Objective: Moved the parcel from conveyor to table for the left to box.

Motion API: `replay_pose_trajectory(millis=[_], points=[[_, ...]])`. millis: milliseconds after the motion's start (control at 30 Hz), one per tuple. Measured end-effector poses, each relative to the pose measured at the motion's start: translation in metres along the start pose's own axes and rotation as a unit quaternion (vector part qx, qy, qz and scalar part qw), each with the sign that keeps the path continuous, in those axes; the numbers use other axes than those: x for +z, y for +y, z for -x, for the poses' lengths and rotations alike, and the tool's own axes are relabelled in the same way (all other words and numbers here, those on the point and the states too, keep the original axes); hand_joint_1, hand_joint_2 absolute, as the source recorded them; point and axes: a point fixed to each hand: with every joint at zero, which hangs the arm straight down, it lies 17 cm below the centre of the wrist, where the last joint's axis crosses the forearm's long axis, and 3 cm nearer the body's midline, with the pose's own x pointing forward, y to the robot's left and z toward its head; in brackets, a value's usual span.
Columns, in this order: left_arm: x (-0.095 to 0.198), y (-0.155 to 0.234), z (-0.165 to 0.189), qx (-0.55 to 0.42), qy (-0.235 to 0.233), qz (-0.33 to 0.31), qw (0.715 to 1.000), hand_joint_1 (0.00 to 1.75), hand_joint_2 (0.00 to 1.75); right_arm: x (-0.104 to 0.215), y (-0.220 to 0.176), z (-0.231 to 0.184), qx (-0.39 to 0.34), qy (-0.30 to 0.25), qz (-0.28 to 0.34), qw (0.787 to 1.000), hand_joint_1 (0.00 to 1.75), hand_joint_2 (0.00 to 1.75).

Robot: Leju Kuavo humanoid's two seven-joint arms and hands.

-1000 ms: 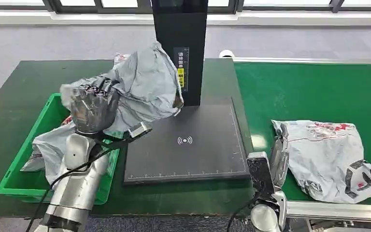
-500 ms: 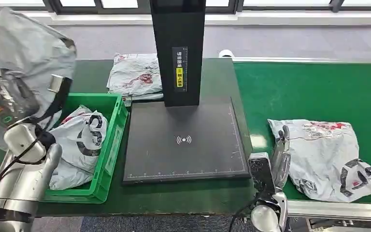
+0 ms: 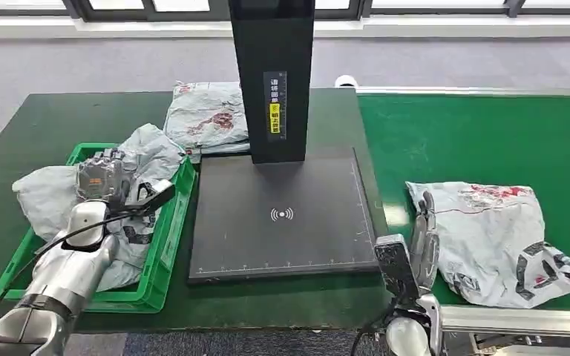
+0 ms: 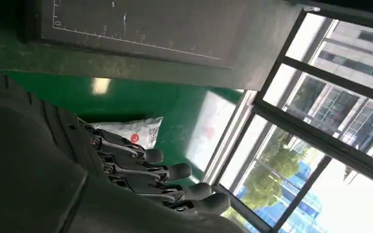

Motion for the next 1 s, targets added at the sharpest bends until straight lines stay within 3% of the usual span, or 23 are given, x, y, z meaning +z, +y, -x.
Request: replay_pose_trajectory(millis=[267, 533, 633, 767, 800, 1000], points=[[-0.002, 0.010, 0.028, 0.120, 0.066, -0.039, 0.990, 0.00, 1.75, 0.002, 0.000, 0.005, 0.002, 0.007, -0.007, 1.000, 0.00, 0.00], [-0.001, 0.017, 0.035, 0.167, 0.082, -0.063, 0.980, 0.00, 1.75, 0.005, 0.000, 0.008, 0.003, 0.010, -0.008, 1.000, 0.00, 0.00], [0.001, 0.048, 0.038, 0.292, 0.065, -0.142, 0.944, 0.00, 1.75, 0.005, -0.004, 0.010, -0.003, 0.014, -0.001, 1.000, 0.00, 0.00], [0.011, 0.078, 0.035, 0.463, 0.034, -0.203, 0.862, 0.00, 1.75, 0.004, -0.014, 0.010, -0.012, 0.011, 0.021, 1.000, 0.00, 0.00], [0.014, 0.080, 0.026, 0.501, 0.020, -0.201, 0.842, 0.00, 1.75, 0.003, -0.016, 0.011, -0.012, 0.010, 0.026, 1.000, 0.00, 1.75], [0.037, 0.108, -0.069, 0.733, -0.121, -0.095, 0.663, 0.00, 1.75, -0.004, -0.034, 0.021, 0.005, 0.013, 0.045, 0.999, 0.00, 1.75]])
